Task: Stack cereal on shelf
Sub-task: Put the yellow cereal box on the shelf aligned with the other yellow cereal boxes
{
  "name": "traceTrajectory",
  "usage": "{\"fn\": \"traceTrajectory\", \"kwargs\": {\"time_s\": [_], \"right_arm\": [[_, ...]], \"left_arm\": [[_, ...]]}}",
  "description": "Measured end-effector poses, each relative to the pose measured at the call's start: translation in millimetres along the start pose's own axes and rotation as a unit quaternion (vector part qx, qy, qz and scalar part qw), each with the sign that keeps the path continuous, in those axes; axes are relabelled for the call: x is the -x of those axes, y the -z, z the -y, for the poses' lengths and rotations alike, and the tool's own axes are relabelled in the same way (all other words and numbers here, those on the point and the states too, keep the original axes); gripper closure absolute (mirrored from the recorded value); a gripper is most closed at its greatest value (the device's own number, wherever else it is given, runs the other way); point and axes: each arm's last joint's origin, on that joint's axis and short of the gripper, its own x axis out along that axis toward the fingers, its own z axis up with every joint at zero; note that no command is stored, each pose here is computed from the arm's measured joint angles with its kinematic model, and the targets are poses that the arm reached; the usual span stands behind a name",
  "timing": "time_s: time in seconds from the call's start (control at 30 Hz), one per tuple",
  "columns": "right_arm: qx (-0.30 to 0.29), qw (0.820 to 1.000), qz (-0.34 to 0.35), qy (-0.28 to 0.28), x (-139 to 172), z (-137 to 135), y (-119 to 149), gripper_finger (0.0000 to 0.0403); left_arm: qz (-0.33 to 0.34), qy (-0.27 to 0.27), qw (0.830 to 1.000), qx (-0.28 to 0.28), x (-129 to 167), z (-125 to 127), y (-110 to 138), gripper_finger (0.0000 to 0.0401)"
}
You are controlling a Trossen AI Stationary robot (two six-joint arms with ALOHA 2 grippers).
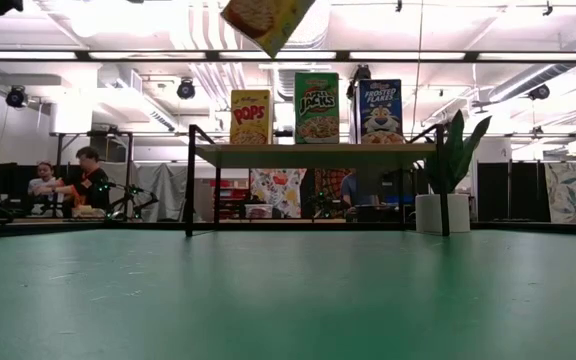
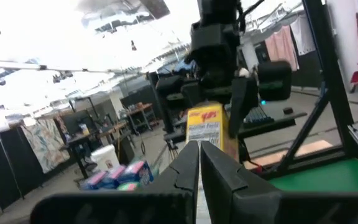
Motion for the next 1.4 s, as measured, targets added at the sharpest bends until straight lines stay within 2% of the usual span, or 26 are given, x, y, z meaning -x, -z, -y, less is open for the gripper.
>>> {"fn": "traceTrajectory", "kwargs": {"time_s": [0.23, 0.4, 0.8, 1.03, 1.4], "right_arm": [[0.083, 0.996, -0.002, 0.029, -22, 19, -32, 0.025], [0.129, 0.99, -0.022, 0.053, -48, 37, -44, 0.025], [0.178, 0.972, -0.129, 0.076, -104, 76, -30, 0.0252], [0.19, 0.967, -0.151, 0.075, -114, 84, -24, 0.0252], [0.186, 0.969, -0.146, 0.068, -118, 90, -23, 0.0252]], "left_arm": [[0.01, -0.005, 1.0, -0.015, 6, -3, -5, 0.0401], [0.003, -0.002, 1.0, -0.017, 7, -3, -4, 0.0401], [-0.004, 0.001, 1.0, -0.022, 9, -3, -3, 0.0401], [-0.006, 0.001, 1.0, -0.023, 9, -3, -3, 0.0401], [-0.007, 0.002, 1.0, -0.023, 8, -3, -2, 0.0401]]}}
